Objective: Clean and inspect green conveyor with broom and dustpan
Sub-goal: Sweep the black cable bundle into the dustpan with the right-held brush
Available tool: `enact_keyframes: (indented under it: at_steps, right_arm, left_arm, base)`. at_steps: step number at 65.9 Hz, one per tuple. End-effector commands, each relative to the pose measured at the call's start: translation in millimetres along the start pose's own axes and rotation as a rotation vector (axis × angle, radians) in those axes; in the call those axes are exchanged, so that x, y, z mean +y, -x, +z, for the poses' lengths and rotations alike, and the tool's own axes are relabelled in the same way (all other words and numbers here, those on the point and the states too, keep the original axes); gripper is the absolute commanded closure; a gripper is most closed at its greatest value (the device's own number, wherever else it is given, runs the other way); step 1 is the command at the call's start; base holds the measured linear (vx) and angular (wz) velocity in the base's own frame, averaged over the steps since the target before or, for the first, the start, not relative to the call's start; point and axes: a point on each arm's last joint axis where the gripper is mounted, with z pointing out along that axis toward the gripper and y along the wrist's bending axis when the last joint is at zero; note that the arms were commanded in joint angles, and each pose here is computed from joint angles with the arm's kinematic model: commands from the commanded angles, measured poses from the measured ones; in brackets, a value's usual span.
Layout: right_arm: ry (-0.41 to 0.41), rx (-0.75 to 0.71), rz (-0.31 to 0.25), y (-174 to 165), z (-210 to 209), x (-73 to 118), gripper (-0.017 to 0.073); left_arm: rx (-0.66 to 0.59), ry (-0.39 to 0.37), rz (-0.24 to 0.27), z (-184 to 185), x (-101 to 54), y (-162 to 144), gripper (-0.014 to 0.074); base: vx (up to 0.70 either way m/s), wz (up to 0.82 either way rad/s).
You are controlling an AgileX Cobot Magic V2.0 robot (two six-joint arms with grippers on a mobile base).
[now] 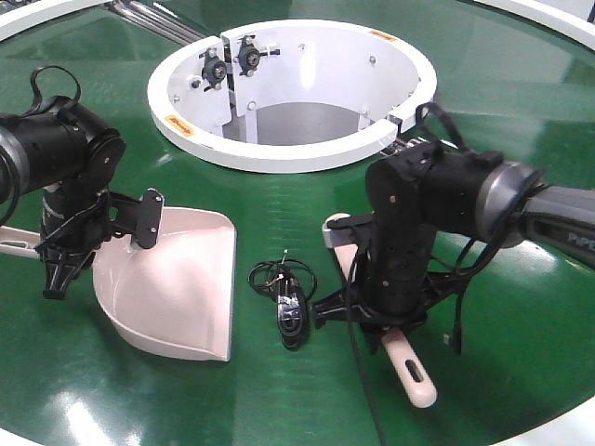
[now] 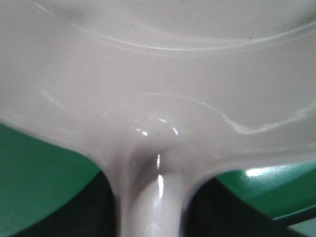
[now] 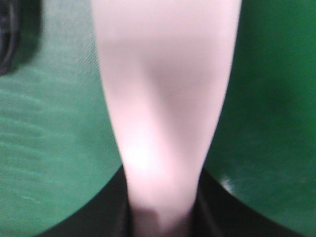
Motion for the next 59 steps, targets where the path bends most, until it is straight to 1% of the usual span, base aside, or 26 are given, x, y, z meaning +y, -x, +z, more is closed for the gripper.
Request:
enact_keyframes:
  at_steps: [1, 8, 17, 29, 44, 47, 51, 59]
  right_arm:
    - [0.021, -0.042, 0.015, -3, -19, 4.6, 0.0564]
    - [0.066, -0.005, 0.041, -4, -16, 9.4, 0.0564]
    - [0.087, 0.019, 0.068, -5, -14, 12.0, 0.0564]
    - [0.072, 0.068, 0.100, -5, -7, 12.1, 0.0564]
    - [0.068, 0.089, 0.116, -4, -3, 13.3, 0.0564]
    - [0.068, 0.097, 0.115, -3, -4, 14.7, 0.0564]
    - [0.059, 0.105, 0.098, -1, -6, 19.3, 0.0564]
    - [0.065, 0.068, 0.045, 8, -11, 40.7, 0.0564]
  left_arm:
    - [0.021, 0.064, -0.025, -28, 0.0, -15, 0.0599]
    - [0.021, 0.064, -0.025, -28, 0.0, -15, 0.0599]
    - [0.021, 0.064, -0.025, -28, 0.0, -15, 0.0599]
    - [0.021, 0.064, -0.025, -28, 0.0, -15, 0.0599]
    - [0.021, 0.064, -0.025, -28, 0.0, -15, 0.0599]
    - [0.021, 0.064, -0.025, -28, 0.0, -15, 0.0599]
    - [0.021, 0.064, -0.025, -28, 0.0, -15, 0.0599]
    - [0.021, 0.064, -0.025, -28, 0.0, -15, 0.0599]
  base:
    - [0.00, 0.00]
    - [0.00, 0.00]
    - [0.00, 0.00]
    - [0.00, 0.00]
    - [0.00, 0.00]
    - [0.00, 0.00]
    - [0.00, 0.00]
    - [0.00, 0.00]
